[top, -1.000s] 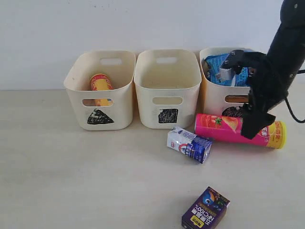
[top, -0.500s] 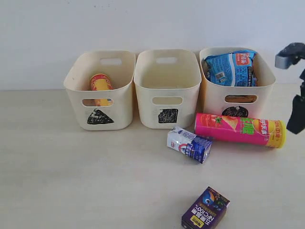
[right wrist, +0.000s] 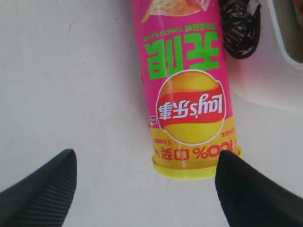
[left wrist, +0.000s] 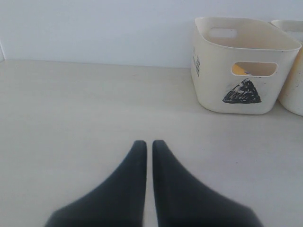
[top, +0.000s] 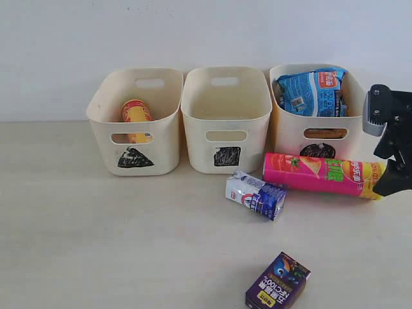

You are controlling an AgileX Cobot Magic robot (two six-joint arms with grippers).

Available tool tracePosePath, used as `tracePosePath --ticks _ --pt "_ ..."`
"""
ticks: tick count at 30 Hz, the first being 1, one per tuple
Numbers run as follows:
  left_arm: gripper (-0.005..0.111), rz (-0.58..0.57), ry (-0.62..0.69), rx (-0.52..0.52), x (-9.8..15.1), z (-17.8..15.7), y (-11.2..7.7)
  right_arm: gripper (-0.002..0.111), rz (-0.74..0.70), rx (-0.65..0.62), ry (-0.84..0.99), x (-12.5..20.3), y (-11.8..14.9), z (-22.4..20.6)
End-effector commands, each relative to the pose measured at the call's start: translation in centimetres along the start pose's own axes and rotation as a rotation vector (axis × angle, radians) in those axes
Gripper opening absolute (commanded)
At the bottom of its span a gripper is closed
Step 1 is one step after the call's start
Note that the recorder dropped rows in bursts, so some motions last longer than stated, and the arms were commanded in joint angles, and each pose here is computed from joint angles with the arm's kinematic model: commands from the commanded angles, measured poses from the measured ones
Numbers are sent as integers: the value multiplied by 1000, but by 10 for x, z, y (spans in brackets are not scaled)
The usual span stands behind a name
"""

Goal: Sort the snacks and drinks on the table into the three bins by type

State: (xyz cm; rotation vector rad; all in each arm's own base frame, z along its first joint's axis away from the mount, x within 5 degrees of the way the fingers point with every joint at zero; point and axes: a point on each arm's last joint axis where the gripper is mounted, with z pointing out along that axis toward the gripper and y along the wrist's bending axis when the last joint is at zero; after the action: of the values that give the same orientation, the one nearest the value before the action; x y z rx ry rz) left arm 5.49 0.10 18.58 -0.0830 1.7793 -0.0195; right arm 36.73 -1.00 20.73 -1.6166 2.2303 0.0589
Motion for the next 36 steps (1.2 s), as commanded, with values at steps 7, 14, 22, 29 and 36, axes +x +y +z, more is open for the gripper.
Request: tracePosePath --ticks 7,14,22,29,36 --pt "4 -7 -14 4 -2 -1 0 72 23 -45 -49 0 0 21" --pt "4 -7 -14 4 -2 -1 0 72 5 31 -41 2 -8 26" --pt "4 -7 -14 4 -2 -1 0 72 10 -22 -23 10 -7 50" --pt "4 -7 -14 4 -2 -1 0 71 11 -149 -31 10 4 52" --pt "4 -7 -14 4 -2 -1 0 71 80 -307 -28 5 19 46"
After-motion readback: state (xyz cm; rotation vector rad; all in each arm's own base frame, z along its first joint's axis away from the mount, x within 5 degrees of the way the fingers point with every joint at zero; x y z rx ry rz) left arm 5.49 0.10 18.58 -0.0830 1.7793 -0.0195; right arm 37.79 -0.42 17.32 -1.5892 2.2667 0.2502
